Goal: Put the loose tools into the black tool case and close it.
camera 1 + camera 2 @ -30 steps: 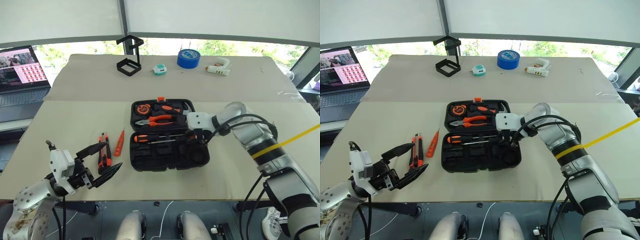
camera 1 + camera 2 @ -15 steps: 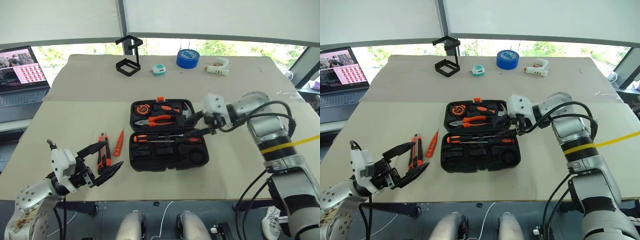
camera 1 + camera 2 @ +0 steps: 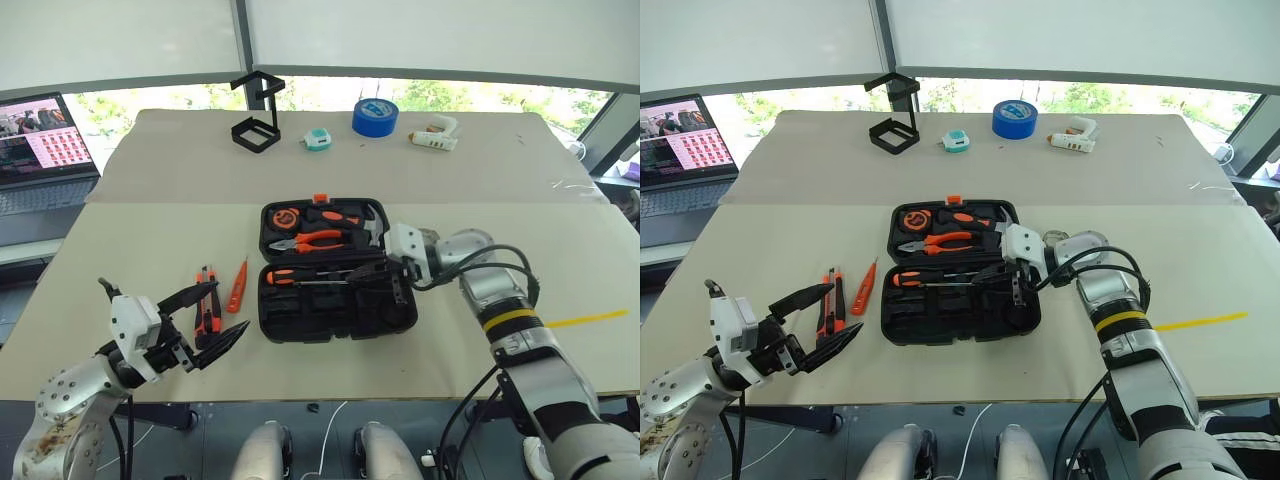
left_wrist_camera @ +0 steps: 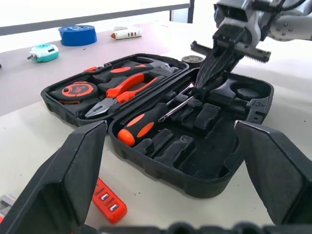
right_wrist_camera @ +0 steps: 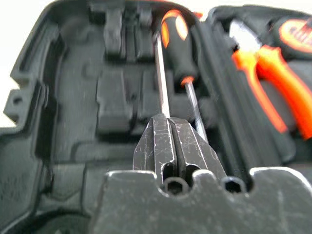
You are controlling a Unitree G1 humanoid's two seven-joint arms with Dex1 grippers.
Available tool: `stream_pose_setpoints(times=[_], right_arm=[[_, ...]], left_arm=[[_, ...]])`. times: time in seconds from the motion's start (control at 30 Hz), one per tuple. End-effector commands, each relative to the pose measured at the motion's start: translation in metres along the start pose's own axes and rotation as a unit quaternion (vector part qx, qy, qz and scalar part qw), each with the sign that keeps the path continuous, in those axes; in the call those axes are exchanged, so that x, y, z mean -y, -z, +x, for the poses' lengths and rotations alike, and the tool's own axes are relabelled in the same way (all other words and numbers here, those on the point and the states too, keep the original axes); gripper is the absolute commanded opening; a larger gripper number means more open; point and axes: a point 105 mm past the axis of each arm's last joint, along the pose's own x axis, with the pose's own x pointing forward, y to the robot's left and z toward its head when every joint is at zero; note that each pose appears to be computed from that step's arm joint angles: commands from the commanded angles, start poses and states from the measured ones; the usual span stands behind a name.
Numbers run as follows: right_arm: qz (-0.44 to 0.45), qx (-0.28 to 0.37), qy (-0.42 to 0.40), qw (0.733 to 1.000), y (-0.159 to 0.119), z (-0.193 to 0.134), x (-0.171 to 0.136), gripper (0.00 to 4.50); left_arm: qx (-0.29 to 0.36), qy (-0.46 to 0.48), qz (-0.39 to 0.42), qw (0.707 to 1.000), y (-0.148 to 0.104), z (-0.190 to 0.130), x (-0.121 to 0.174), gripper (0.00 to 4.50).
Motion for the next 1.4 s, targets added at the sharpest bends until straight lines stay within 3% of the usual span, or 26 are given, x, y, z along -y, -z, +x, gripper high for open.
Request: stream_pose_setpoints(times=[0.03,0.37,0.53,0.63,0.8,0.93,1.0,1.03,1.13,1.23,1.33,1.4], right_arm=[[-0.01,-0.008,-0.008,1.0,0.003,0.008,-0.003,0.02],[0.06,-0.04,-0.019,0.997,0.018,0.027,-0.007,0.02],[0.054,0.098,0.065,0.992,-0.026,-0.002,0.014,0.02],[0.04,0.114,0.088,0.989,-0.029,-0.043,0.005,0.72],[0.03,0.095,0.135,0.986,-0.015,-0.088,-0.02,2.47],[0.0,0.126,0.169,0.977,-0.013,-0.115,-0.038,3.85],[0.012,0.116,0.195,0.974,-0.005,-0.127,-0.041,4.49],[0.02,0.121,0.208,0.97,-0.005,-0.132,-0.04,4.49],[0.017,0.122,0.22,0.968,-0.009,-0.136,-0.04,4.49],[-0.012,0.116,0.174,0.978,-0.032,-0.124,-0.041,4.49],[-0.041,0.112,0.159,0.98,-0.057,-0.117,-0.028,4.49],[-0.046,0.102,0.159,0.981,-0.063,-0.112,-0.019,4.49]], left_arm=[[0.006,0.003,0.021,1.0,-0.014,0.003,0.001,4.5],[-0.027,-0.004,0.02,0.999,-0.008,0.004,0.002,4.5],[-0.028,-0.038,-0.003,0.999,-0.007,-0.015,-0.003,4.5],[-0.043,-0.082,-0.007,0.996,-0.002,-0.05,-0.012,4.5],[-0.091,-0.21,-0.019,0.973,0.015,-0.119,-0.029,4.5],[-0.161,-0.317,-0.041,0.934,0.035,-0.172,-0.04,4.5],[-0.179,-0.338,-0.061,0.922,0.04,-0.184,-0.042,4.5],[-0.184,-0.339,-0.072,0.92,0.041,-0.185,-0.041,4.5],[-0.205,-0.322,-0.106,0.918,0.04,-0.171,-0.043,4.5],[-0.185,-0.257,-0.126,0.94,0.014,-0.11,-0.053,4.5],[-0.231,-0.139,-0.176,0.947,-0.005,-0.043,-0.036,4.5],[-0.265,-0.124,-0.162,0.942,-0.008,-0.02,-0.039,4.5]])
